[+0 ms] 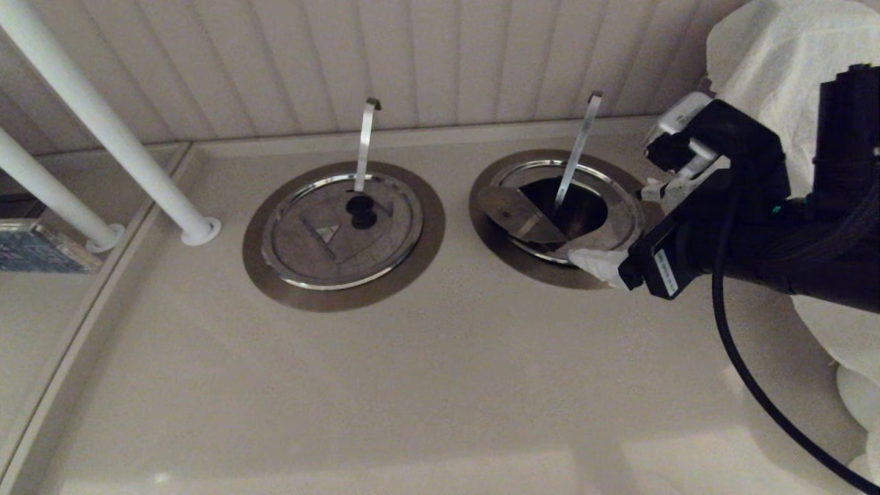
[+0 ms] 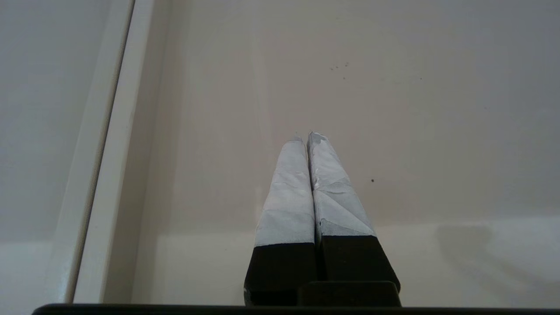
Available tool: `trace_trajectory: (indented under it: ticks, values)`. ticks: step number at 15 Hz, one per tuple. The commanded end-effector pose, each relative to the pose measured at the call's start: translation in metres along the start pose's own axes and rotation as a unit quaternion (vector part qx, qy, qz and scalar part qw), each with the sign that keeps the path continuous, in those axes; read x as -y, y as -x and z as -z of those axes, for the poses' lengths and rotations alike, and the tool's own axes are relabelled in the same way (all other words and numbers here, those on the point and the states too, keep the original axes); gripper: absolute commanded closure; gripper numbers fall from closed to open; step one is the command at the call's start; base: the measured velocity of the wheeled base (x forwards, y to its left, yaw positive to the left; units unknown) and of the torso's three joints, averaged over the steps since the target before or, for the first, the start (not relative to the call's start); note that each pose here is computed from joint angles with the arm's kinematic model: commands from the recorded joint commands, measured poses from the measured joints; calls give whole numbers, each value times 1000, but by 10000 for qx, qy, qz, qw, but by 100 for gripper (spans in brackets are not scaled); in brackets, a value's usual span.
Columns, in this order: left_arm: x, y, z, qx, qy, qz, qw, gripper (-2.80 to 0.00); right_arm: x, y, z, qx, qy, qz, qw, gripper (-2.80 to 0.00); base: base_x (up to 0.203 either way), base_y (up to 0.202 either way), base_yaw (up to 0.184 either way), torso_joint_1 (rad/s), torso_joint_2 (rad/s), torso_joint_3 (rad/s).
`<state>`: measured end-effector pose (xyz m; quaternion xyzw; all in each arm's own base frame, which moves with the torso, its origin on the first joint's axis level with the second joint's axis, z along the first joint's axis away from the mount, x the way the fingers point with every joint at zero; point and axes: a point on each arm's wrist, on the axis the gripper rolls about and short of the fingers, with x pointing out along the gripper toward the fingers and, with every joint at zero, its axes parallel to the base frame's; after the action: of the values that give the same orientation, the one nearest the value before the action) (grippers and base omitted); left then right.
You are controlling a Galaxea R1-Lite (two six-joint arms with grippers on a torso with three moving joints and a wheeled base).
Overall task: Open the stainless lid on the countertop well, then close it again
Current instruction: Close the lid
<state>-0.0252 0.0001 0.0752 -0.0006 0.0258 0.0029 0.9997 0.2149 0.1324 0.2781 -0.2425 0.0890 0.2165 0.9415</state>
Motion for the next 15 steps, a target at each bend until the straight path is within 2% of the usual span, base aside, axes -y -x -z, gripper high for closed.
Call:
trace_trajectory:
  ticks: [1, 3, 7, 15]
  values:
    - [0, 0, 0, -2, 1, -2, 10000, 0, -11, -23, 11, -330, 96, -157, 9993, -280, 0, 0, 0, 0, 0, 0]
    - [0, 0, 0, -2, 1, -2, 10000, 0, -21, -53, 21, -546, 145, -134, 9983, -280, 0, 0, 0, 0, 0, 0]
    - [0, 0, 0, -2, 1, -2, 10000, 0, -31, -109, 28, -214, 133, 799, 9965, -280, 0, 0, 0, 0, 0, 0]
    - [0, 0, 0, -2, 1, -2, 10000, 0, -31, -124, 26, -75, 58, 991, 9950, -280, 0, 0, 0, 0, 0, 0]
